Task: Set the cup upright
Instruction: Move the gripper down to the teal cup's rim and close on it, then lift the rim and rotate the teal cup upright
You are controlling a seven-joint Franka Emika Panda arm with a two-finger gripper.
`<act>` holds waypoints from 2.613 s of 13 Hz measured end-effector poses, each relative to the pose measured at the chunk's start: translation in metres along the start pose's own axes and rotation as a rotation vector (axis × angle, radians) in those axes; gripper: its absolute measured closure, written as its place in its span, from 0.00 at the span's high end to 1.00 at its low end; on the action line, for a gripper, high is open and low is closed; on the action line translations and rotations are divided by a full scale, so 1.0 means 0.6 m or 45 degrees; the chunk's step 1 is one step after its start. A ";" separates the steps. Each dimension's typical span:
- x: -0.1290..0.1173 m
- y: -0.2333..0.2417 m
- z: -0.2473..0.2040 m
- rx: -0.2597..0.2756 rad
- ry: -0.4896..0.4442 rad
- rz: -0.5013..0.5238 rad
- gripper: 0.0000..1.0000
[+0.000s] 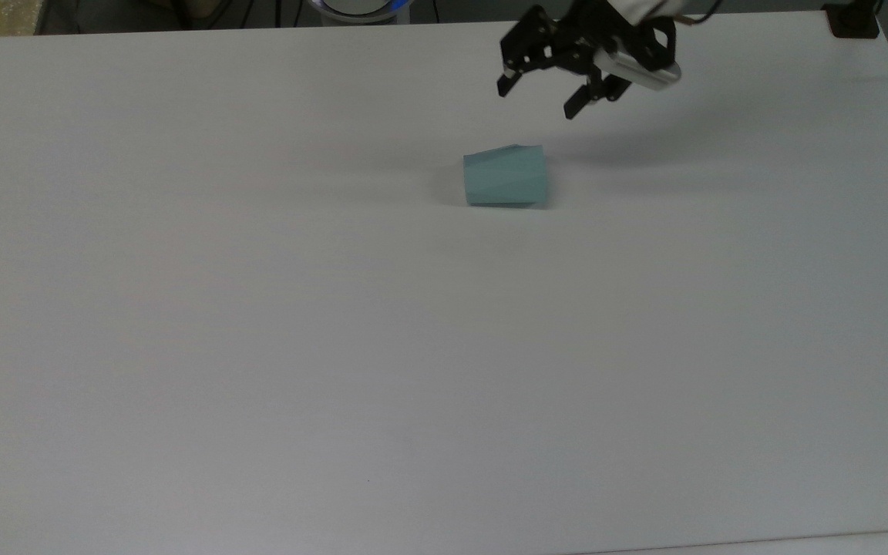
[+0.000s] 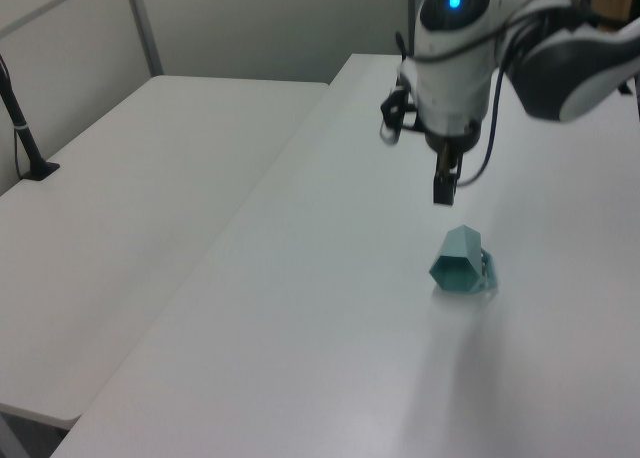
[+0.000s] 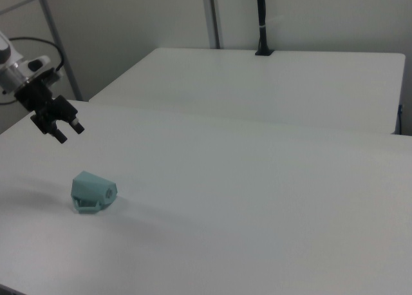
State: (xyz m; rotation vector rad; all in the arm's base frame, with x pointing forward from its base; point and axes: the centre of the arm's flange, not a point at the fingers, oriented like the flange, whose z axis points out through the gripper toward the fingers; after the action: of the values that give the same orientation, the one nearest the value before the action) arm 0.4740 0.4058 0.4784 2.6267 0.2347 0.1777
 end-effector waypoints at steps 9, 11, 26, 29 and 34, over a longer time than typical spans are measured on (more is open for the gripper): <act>-0.010 -0.174 0.093 -0.198 0.030 -0.039 1.00; -0.013 -0.196 0.110 -0.220 0.025 -0.045 1.00; -0.033 -0.204 0.229 -0.473 -0.021 0.077 0.52; -0.035 -0.191 0.220 -0.514 -0.021 0.081 0.20; -0.042 -0.190 0.232 -0.578 -0.014 0.024 0.15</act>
State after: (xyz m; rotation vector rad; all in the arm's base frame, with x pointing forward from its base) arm 0.4574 0.4347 0.3000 2.1791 0.1445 0.1966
